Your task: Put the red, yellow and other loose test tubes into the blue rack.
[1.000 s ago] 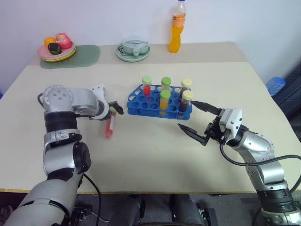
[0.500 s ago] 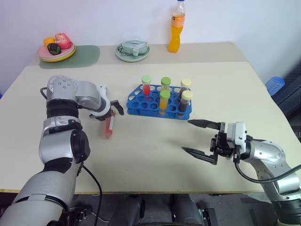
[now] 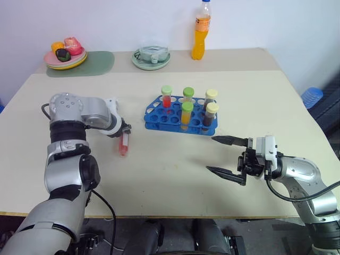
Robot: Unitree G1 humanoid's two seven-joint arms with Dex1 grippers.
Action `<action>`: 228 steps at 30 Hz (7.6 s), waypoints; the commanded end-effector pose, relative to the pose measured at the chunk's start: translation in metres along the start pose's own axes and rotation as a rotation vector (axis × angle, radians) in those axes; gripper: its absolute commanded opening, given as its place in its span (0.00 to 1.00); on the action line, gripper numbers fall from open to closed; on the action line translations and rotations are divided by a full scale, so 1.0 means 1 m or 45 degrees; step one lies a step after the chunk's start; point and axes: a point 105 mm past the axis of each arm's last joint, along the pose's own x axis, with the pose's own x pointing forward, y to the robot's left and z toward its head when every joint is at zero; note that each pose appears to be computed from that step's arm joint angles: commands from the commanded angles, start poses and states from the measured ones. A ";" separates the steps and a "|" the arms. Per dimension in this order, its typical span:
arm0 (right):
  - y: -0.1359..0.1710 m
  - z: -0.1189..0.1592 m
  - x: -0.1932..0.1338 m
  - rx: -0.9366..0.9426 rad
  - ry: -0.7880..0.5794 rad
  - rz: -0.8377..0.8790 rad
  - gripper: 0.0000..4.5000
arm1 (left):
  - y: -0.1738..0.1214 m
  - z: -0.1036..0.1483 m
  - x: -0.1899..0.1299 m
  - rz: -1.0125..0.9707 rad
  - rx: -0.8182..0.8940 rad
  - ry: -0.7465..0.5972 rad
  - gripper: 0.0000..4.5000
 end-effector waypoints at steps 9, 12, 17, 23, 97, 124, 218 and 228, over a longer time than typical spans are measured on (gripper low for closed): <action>-0.006 0.006 0.006 -0.018 -0.053 -0.003 1.00 | -0.031 0.008 -0.085 -0.337 0.448 -0.786 0.39; -0.006 0.005 0.005 -0.010 -0.055 -0.013 1.00 | -0.057 0.006 -0.114 -0.625 0.623 -1.099 0.39; -0.007 0.003 0.001 0.002 -0.038 -0.057 1.00 | -0.070 0.009 -0.121 -0.698 0.817 -1.374 0.39; -0.003 0.004 -0.007 -0.008 -0.002 -0.113 1.00 | -0.095 0.004 -0.101 -0.786 1.007 -1.516 0.39; -0.002 0.009 -0.004 -0.021 -0.007 -0.321 1.00 | -0.033 0.006 -0.048 -0.454 2.230 -0.045 0.39; 0.022 0.008 -0.011 0.021 0.005 -0.293 1.00 | -0.052 -0.013 -0.032 -0.650 2.944 0.313 0.39; 0.009 -0.004 -0.023 0.042 0.053 -0.337 1.00 | -0.104 0.006 -0.048 -0.698 0.959 -1.706 0.23; 0.009 0.000 -0.026 0.031 0.071 -0.361 1.00 | -0.119 0.000 -0.017 -0.801 0.876 -1.650 0.23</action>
